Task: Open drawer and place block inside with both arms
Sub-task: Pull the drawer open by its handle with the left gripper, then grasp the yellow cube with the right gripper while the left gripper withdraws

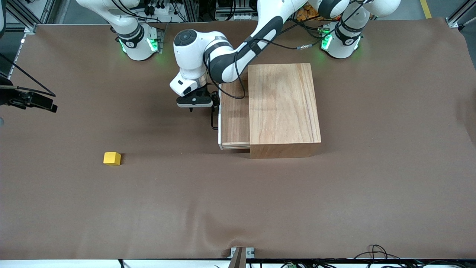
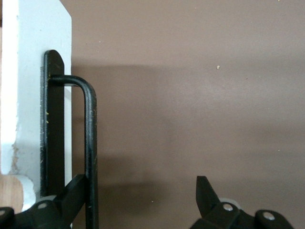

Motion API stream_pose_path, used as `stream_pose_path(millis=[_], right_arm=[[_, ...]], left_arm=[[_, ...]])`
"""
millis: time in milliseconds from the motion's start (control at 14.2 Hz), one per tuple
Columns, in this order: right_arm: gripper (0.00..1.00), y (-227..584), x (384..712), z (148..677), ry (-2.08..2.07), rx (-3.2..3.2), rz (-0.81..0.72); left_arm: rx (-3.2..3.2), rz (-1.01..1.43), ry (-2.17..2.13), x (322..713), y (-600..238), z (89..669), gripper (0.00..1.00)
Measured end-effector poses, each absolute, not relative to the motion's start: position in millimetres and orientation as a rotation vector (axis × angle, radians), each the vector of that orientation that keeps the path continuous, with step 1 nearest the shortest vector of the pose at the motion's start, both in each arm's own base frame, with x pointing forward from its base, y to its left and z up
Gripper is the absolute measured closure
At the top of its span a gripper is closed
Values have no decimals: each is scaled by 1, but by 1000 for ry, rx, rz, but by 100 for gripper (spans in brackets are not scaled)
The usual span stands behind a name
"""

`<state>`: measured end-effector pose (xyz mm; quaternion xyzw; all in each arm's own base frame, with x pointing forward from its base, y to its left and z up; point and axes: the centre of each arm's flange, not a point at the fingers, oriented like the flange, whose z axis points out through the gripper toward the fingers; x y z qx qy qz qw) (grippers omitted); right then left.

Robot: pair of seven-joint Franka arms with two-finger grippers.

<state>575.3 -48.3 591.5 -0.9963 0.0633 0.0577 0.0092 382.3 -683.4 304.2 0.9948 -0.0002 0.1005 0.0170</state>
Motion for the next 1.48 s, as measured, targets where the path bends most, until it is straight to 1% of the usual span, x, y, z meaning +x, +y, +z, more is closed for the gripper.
stream_pose_path(millis=[211,352,564,987,1128,1268,1409,1480], right_arm=[[0,-51,589,596,204,-3120,30],[0,-48,597,583,193,-3122,30],[0,-33,620,551,136,-3176,25],[0,-22,647,511,97,-3211,-14],[0,-25,655,486,115,-3191,19],[0,-34,664,443,141,-3188,112],[0,-50,671,401,187,-3174,186],[0,-56,672,388,216,-3151,205]], left_arm=[[3088,306,3,384,-683,301,0],[3080,282,-3,386,-683,301,0],[3041,274,-12,389,-684,304,0],[2898,260,-48,369,-709,308,0],[2877,261,-45,368,-713,323,0],[2874,273,-30,374,-710,346,0],[2875,298,15,393,-695,380,0],[2869,317,50,408,-683,402,0]])
